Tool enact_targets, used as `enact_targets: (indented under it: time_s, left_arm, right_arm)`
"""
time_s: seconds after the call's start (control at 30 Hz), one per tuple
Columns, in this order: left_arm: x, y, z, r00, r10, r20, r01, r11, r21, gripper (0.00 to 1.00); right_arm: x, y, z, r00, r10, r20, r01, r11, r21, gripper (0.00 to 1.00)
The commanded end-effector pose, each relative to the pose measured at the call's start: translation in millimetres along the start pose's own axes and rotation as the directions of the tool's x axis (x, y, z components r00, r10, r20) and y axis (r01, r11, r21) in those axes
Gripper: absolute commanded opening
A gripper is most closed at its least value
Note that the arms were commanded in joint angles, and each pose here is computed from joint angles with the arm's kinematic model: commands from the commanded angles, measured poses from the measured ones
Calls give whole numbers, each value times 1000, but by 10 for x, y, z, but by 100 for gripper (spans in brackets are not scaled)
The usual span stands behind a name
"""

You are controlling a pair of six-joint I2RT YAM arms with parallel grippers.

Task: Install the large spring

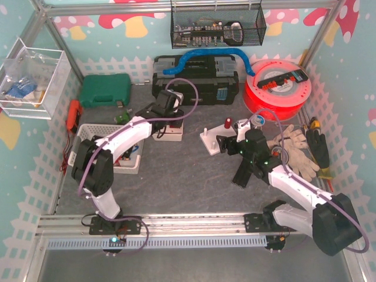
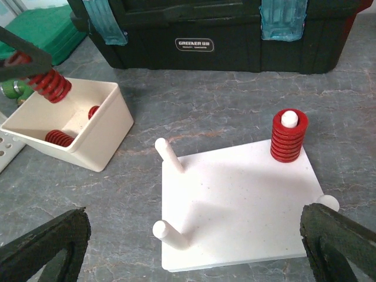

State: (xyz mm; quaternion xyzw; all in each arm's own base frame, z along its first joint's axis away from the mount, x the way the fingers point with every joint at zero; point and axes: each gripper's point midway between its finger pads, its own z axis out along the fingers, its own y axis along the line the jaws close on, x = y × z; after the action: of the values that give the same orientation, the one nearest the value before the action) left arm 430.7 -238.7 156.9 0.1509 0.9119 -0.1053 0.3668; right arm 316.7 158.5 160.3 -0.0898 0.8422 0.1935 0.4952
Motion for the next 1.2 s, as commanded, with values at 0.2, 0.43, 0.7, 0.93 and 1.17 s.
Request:
enact_targets:
  time_s: [0.2, 0.43, 0.7, 0.93, 1.17]
  left_arm:
    - [-258, -636, -320, 991, 102, 82, -110, 989, 98, 11]
    - [-221, -1039, -110, 988, 145, 59, -152, 978, 146, 11]
    - [-212, -1263, 184, 985, 170, 33, -173, 969, 175, 11]
    - [-132, -1314, 380, 983, 182, -8, -177, 967, 183, 12]
    - [-97, -1297, 460, 981, 191, -22, -184, 968, 169, 14]
  right_arm:
    - [59, -189, 18, 1000, 18, 14, -19, 995, 103, 98]
    - [92, -356, -6, 1000, 26, 13, -28, 980, 196, 99]
    - [25, -433, -129, 997, 35, 70, -51, 971, 235, 99]
    - [-24, -412, -179, 995, 30, 97, -51, 973, 224, 99]
    - [-51, -376, -191, 994, 31, 106, -52, 978, 204, 99]
